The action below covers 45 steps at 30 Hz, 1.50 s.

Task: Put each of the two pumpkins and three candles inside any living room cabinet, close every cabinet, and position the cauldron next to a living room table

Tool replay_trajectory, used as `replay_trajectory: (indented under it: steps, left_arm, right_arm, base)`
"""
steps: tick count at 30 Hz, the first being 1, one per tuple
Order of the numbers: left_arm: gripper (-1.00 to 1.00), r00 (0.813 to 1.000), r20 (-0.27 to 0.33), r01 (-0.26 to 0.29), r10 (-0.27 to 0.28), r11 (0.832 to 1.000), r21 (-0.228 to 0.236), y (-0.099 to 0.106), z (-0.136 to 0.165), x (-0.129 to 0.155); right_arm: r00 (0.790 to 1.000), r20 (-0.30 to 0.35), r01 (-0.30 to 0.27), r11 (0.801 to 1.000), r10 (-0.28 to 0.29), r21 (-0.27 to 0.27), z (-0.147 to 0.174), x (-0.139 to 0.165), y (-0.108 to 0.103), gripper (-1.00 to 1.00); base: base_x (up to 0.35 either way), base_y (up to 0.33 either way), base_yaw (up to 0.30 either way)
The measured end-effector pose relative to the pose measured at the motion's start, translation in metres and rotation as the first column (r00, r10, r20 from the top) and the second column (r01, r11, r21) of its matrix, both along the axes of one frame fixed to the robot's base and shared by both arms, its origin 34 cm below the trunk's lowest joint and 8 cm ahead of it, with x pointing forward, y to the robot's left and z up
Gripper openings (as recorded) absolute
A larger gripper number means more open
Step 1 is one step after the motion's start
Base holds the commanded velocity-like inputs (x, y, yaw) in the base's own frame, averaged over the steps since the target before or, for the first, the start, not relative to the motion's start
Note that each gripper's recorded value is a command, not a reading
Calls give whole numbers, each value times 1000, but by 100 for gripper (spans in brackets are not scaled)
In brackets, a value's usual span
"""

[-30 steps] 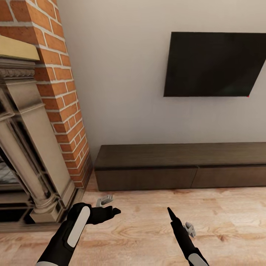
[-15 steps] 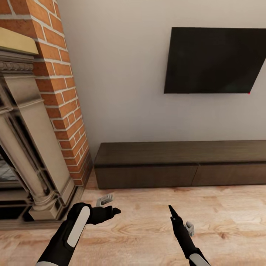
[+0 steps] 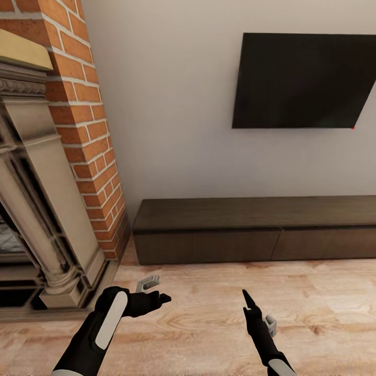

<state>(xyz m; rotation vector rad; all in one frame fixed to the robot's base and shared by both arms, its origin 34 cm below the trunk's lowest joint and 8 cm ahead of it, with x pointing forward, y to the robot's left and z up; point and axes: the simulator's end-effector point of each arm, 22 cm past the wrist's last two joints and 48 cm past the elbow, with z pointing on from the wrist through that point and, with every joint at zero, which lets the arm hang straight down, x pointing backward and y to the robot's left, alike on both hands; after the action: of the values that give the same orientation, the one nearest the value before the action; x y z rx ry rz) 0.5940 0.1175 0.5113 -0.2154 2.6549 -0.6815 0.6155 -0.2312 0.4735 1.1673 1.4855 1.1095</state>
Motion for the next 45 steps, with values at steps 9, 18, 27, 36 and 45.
replay_trajectory:
  steps: [9, 18, 27, 36, 45]
  left_arm:
    - [100, 1000, 1, 0, 0, 1000, -1, -1, -19, -4]
    - [100, 1000, 17, -6, 6, 999, -42, -5, -13, -2]
    - [100, 1000, 20, -10, 12, 997, -77, -10, -8, -1]
    - [100, 996, -20, 85, -88, 990, -116, -50, -14, -24]
    - [100, 992, -51, 108, -119, 976, -187, -65, -14, -37]
  right_arm:
    - [1000, 0, 1, 1000, -1, 1, -20, -4, 0, 100]
    - [1000, -1, 1, 1000, -1, 2, -24, -6, 1, 100]
    - [1000, -2, 26, 1000, -26, 17, -24, -5, -5, 100]
    - [1000, -3, 31, 999, -31, 19, -24, -5, -7, 100]
    - [999, -2, 32, 999, -32, 19, -24, -5, -8, 100]
  base:
    - [0, 0, 0]
    - [1, 0, 0]
    - [228, 0, 0]
    - [322, 0, 0]
    - [261, 0, 0]
